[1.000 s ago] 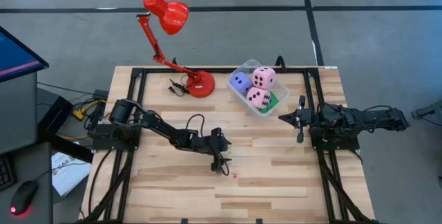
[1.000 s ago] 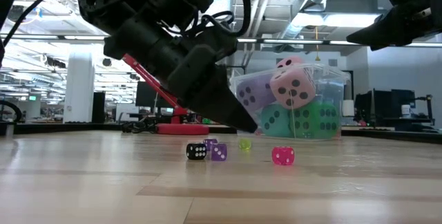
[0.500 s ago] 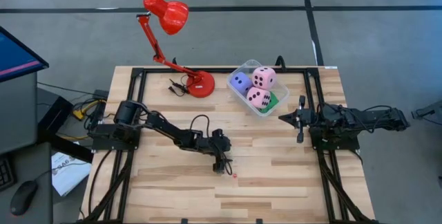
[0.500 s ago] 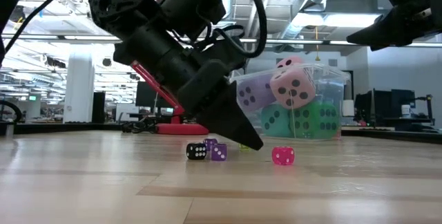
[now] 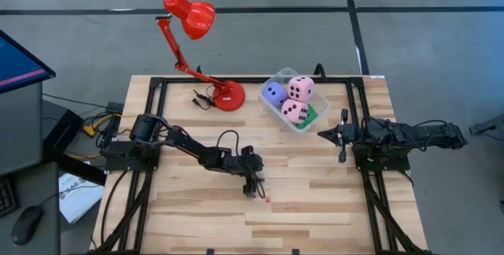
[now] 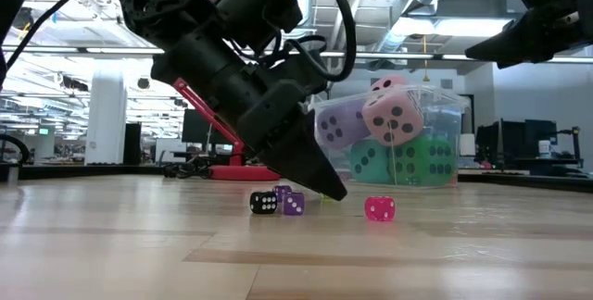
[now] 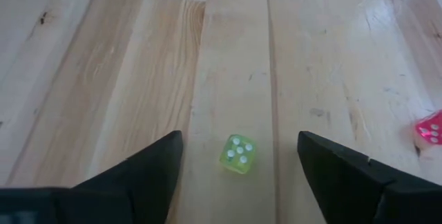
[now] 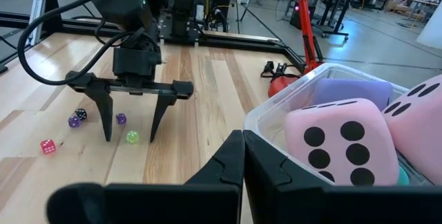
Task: Pick & Place Dice
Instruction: Put the small light green dice into the transparent bin
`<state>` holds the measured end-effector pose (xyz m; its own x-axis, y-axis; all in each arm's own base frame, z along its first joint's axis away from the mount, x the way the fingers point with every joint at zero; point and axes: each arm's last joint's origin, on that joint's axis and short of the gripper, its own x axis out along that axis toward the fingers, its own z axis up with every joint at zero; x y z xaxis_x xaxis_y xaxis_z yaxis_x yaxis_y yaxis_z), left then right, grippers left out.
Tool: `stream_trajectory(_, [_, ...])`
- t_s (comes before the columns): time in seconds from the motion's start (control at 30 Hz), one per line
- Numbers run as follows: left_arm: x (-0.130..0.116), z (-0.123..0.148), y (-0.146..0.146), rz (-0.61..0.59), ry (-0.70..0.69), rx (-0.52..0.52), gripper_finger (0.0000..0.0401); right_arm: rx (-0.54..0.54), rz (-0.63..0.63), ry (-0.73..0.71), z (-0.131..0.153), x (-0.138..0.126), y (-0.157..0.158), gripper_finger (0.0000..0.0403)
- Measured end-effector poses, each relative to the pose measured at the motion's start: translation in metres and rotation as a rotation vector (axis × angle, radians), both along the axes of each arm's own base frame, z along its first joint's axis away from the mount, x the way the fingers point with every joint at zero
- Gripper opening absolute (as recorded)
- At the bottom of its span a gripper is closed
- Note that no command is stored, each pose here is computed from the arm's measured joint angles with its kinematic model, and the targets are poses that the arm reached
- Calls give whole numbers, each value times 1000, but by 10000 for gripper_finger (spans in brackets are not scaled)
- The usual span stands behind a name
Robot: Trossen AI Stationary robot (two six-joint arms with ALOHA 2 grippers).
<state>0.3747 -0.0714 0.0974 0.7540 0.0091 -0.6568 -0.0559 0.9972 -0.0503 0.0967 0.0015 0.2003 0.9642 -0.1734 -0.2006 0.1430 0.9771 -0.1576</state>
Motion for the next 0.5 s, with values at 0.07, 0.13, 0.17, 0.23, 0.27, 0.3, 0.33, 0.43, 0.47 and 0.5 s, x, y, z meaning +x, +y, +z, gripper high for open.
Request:
stream_trajectory(0.07, [0, 0, 0, 1, 1, 1, 273, 0, 0, 0, 0, 0, 0, 0])
stream_trajectory(0.13, [0, 0, 0, 4, 1, 3, 255, 0, 0, 0, 0, 0, 0, 0])
stream_trajectory(0.17, [0, 0, 0, 6, 1, 5, 245, 0, 0, 0, 0, 0, 0, 0])
stream_trajectory(0.23, [0, 0, 1, 7, 3, 6, 225, 0, 0, 0, 0, 0, 0, 0])
stream_trajectory(0.27, [0, 0, 1, 8, 3, 6, 215, 0, 0, 0, 0, 0, 0, 0])
stream_trajectory(0.3, [0, 0, 1, 9, 4, 7, 205, 0, 0, 0, 0, 0, 0, 0])
stream_trajectory(0.33, [0, 0, 1, 9, 4, 7, 196, 0, 0, 0, 0, 0, 0, 0])
stream_trajectory(0.43, [0, -1, 1, 10, 5, 8, 169, 0, 0, 0, 0, 0, 0, 0])
stream_trajectory(0.47, [0, -1, 1, 10, 5, 8, 162, 0, 0, 0, 0, 0, 0, 0])
stream_trajectory(0.5, [-1, -1, 1, 9, 6, 7, 154, 0, 0, 0, 0, 0, 0, 0])
